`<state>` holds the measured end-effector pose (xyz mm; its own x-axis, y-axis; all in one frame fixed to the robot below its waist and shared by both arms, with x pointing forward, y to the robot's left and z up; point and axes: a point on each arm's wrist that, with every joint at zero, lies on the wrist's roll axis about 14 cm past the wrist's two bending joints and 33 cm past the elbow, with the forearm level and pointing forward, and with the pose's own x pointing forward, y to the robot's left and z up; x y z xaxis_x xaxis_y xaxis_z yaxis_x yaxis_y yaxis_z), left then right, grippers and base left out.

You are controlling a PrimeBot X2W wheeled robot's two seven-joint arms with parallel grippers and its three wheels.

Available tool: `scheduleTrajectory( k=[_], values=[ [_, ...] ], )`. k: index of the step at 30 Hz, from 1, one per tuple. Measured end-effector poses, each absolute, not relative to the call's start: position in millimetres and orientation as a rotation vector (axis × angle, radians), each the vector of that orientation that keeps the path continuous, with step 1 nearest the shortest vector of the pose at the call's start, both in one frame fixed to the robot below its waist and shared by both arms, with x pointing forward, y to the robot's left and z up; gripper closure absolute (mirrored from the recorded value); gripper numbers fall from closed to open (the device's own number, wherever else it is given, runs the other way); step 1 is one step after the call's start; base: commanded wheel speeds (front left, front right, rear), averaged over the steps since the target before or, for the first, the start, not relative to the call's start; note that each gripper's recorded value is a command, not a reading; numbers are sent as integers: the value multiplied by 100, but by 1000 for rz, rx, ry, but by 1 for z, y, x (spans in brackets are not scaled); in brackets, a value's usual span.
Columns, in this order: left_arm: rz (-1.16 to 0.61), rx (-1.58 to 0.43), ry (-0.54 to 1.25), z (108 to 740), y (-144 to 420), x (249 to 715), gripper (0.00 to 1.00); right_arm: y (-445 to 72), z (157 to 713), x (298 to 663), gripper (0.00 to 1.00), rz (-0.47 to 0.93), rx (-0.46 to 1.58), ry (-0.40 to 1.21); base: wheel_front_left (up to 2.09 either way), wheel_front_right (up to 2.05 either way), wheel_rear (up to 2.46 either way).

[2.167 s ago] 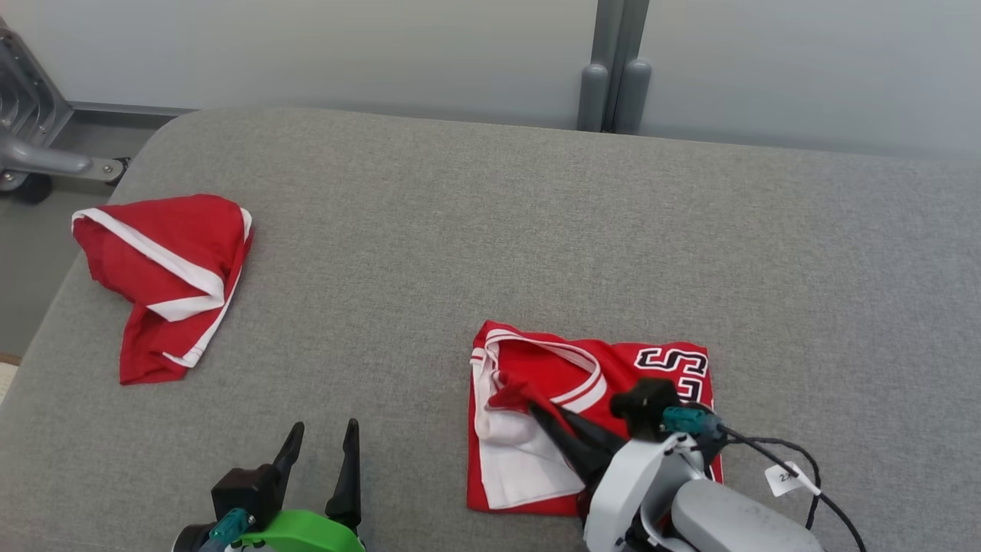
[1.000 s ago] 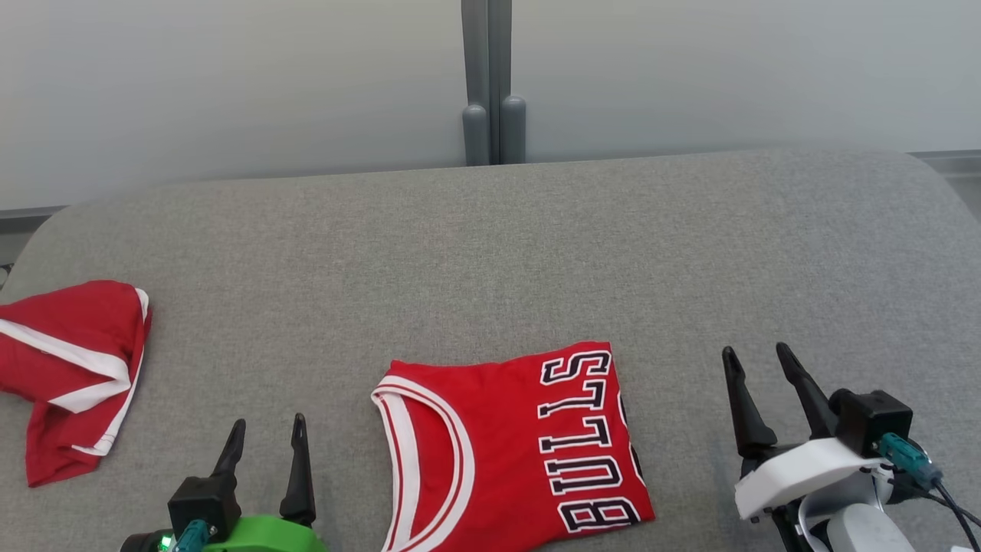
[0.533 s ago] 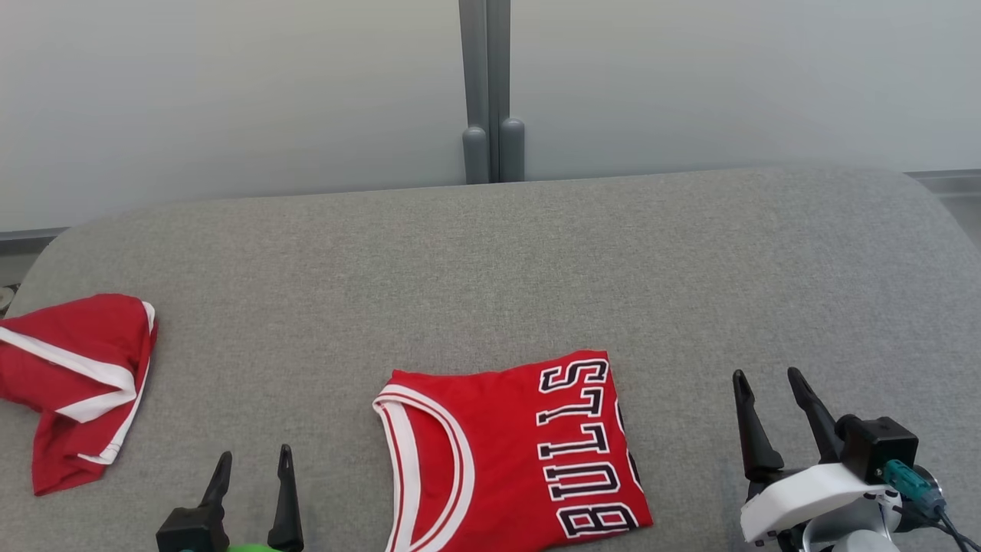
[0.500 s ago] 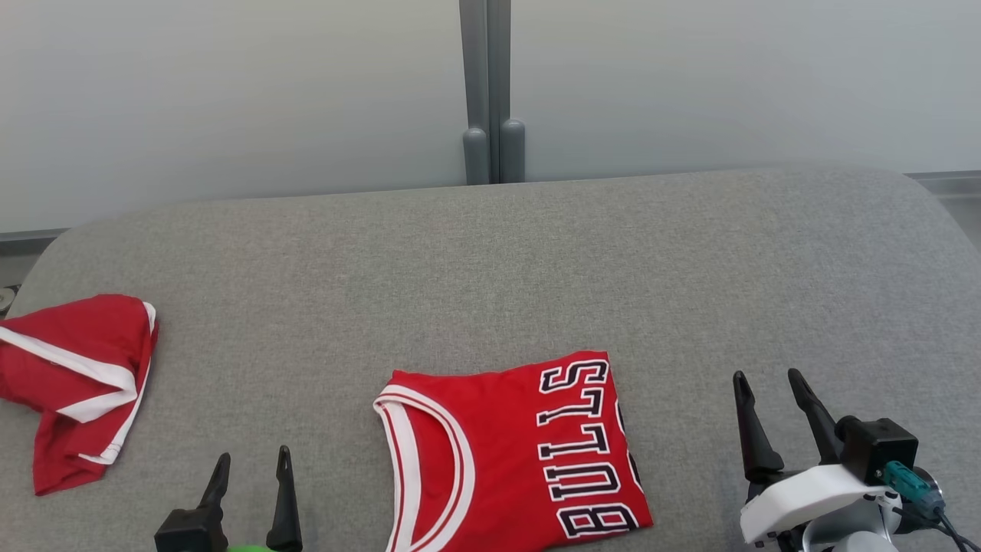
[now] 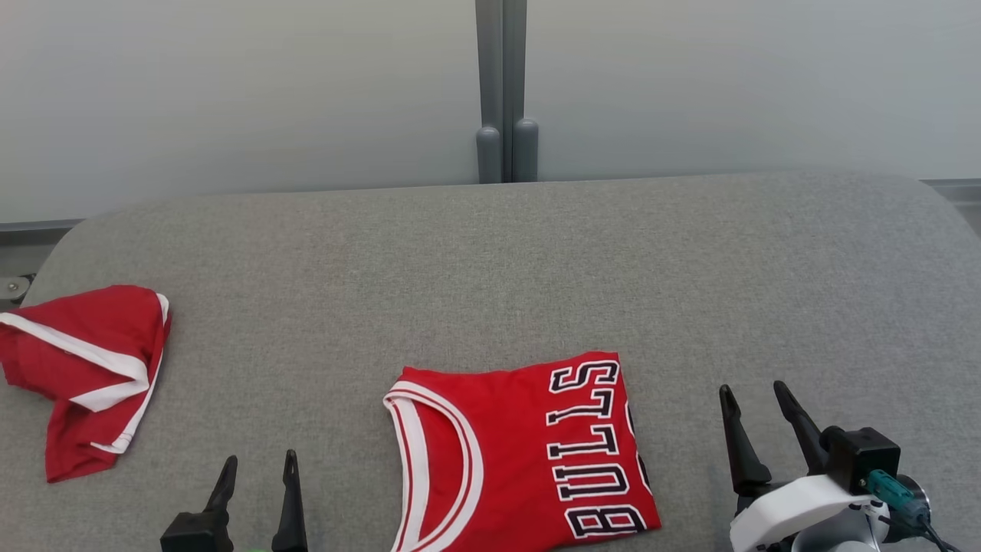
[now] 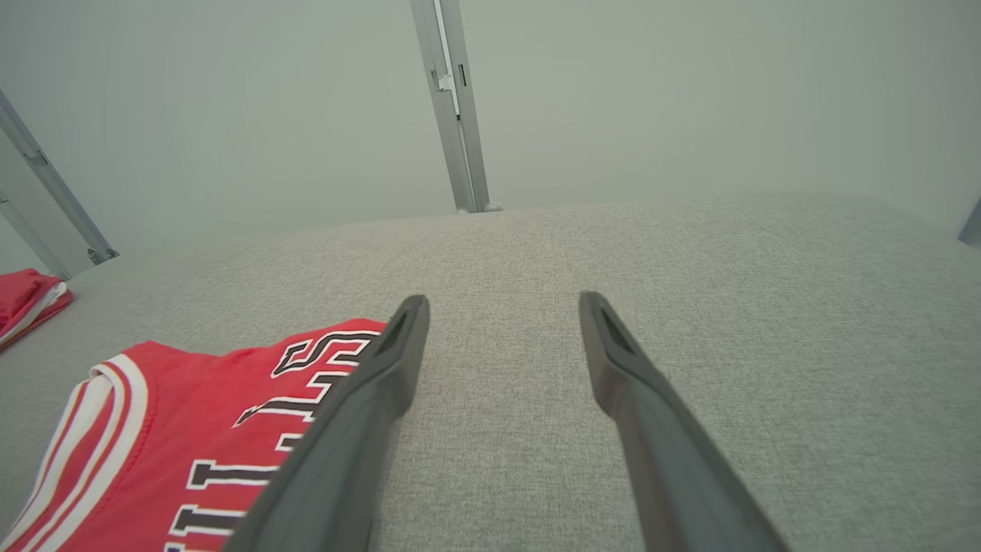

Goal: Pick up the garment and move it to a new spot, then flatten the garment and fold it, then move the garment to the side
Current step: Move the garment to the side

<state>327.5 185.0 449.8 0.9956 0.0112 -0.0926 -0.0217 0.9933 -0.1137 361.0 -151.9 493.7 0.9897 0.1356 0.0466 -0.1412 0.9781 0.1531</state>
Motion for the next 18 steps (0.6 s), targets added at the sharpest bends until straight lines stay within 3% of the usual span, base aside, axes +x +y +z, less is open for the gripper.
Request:
scheduleTrajectory(
  k=[18],
  values=[
    [68,-133,127,440,196,319,0,-75,437,375,0,332,263,177,0,0,0]
  ],
)
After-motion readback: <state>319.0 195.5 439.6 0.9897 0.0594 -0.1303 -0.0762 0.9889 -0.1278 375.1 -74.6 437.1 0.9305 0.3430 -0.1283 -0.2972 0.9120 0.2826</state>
